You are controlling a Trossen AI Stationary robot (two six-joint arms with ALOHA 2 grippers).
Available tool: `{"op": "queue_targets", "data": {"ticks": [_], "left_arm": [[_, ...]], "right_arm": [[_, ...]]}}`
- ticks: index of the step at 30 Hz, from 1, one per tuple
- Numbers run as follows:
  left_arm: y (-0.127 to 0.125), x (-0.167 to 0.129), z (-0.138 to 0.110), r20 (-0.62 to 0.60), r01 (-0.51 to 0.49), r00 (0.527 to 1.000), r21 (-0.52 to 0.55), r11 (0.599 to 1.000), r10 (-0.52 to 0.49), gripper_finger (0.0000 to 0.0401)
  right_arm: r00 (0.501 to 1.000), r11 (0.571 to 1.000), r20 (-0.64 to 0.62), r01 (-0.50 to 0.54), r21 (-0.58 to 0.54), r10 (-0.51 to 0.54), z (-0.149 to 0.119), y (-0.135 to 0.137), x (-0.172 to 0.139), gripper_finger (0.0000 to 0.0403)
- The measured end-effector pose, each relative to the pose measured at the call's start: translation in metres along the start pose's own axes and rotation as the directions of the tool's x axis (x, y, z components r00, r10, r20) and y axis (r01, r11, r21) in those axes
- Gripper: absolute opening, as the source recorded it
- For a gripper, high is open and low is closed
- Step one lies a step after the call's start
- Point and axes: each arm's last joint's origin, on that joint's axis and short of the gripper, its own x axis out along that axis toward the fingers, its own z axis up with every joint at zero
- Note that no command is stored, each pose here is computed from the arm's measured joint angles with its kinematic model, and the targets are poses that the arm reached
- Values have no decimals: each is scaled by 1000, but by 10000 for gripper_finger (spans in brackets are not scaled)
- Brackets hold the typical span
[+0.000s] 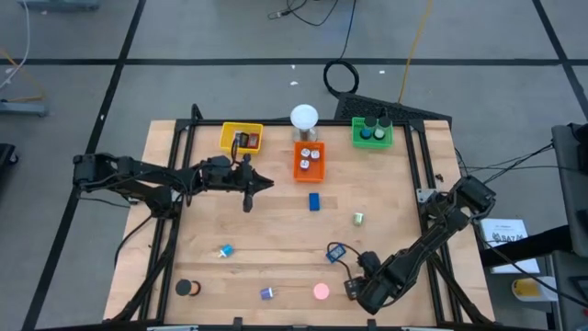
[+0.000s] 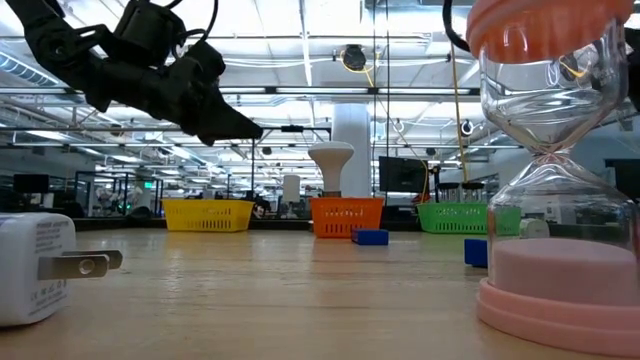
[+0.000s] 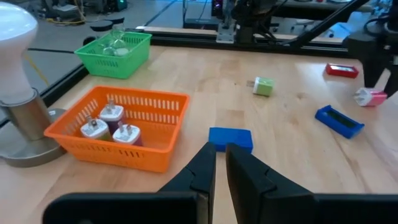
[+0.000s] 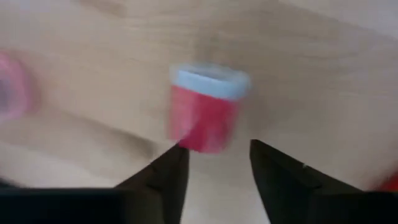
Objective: Pick & Place Office items
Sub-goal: Put the pink charger adapter into the orange bin
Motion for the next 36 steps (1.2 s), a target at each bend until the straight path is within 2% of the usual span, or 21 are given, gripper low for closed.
{"op": "queue_targets", "data": {"ticks": [8,12,16,28,32,36], "left_arm": [[-1,0,-1,-7,-21,1000,-7,1000,21,42],[-3,0,-1,-8,-15,1000,-8,1000,15,42],[-3,0,-1,-8,-14,1000,-16,1000,14,42],[-3,0,-1,-8,-14,1000,-12,1000,14,42],[-3,0,-1,-8,-14,1000,-13,1000,14,42],[-3,0,-1,-9,-14,1000,-13,1000,14,42]], "right_arm": [[999,998,46,6,-61,-3,2,-2,0,63],[999,997,53,-9,-71,13,2,0,0,50],[1000,997,29,1,-79,2,2,-1,0,74],[1000,997,3,-23,-72,23,8,6,0,207],[997,995,46,-58,-84,62,14,11,-1,224],[997,994,57,-42,-101,48,21,13,-1,218]]}}
